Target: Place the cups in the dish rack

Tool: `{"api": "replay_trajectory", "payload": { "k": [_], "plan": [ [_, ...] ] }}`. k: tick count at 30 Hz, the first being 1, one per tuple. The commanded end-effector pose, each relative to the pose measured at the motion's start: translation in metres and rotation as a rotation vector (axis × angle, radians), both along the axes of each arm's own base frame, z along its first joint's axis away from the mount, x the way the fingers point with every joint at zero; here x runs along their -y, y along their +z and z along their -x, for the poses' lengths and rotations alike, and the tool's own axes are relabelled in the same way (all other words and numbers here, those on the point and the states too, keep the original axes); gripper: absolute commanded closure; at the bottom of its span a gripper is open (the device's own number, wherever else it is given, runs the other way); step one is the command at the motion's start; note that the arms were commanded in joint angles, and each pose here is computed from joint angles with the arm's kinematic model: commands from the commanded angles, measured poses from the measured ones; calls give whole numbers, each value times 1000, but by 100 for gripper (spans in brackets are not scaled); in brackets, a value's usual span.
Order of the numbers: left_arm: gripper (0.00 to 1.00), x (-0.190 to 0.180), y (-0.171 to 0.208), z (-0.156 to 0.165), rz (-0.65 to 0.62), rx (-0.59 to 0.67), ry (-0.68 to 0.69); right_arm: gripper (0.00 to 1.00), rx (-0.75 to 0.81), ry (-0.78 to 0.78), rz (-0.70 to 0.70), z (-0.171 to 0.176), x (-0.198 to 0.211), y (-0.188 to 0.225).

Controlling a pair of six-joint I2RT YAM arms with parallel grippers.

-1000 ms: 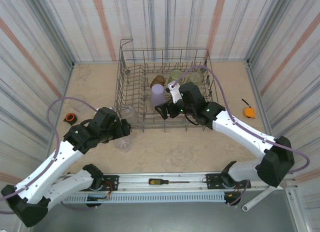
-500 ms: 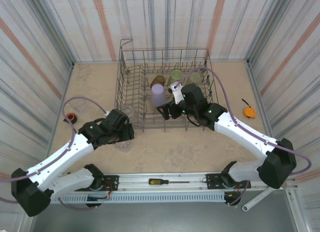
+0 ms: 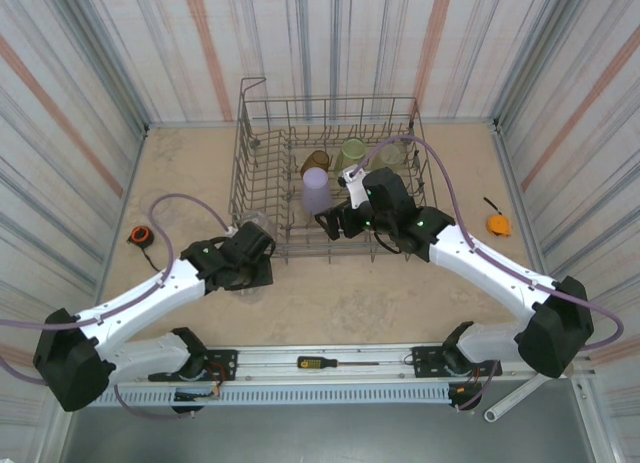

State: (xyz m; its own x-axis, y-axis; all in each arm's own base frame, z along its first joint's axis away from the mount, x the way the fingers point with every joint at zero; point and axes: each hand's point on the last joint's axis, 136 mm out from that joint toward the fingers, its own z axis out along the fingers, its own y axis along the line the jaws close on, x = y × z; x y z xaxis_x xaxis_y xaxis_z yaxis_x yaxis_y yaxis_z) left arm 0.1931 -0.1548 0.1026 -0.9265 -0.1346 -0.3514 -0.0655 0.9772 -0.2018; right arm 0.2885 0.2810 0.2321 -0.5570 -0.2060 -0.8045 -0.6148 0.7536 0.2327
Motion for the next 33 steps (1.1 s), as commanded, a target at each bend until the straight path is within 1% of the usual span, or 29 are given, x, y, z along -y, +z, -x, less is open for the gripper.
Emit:
{"api": "replay_trajectory", "payload": {
  "k": [1,3,4,7,10,15,17,19,20,28,33],
  "plan": [
    [47,-5,-8,-1,-30,4,17,1,7,-36,-12,0,8,5],
    [48,-4,-10,-1,-35,0,14,1,6,-39,-13,-1,8,6],
    [50,-4,-11,-2,-38,-1,11,1,7,-38,-16,0,8,7],
    [51,-4,-17,-2,-54,-13,4,1,7,-44,-15,0,9,7],
    [56,-4,-21,-2,-70,-23,2,1,6,-47,-16,0,10,7],
    [74,-5,-20,-2,-76,-22,-3,1,8,-52,-17,1,12,8],
    [83,-7,-19,-1,-84,-22,-1,1,8,-53,-16,1,12,8],
    [98,-11,-17,1,-96,-22,2,1,9,-54,-16,1,12,8],
    [100,-13,-16,1,-101,-21,5,1,8,-55,-17,1,12,8],
    [100,-27,-9,10,-134,-31,21,1,9,-51,-18,1,11,9],
    [100,-38,4,17,-150,-23,32,1,5,-45,-20,0,10,8]
  ]
}}
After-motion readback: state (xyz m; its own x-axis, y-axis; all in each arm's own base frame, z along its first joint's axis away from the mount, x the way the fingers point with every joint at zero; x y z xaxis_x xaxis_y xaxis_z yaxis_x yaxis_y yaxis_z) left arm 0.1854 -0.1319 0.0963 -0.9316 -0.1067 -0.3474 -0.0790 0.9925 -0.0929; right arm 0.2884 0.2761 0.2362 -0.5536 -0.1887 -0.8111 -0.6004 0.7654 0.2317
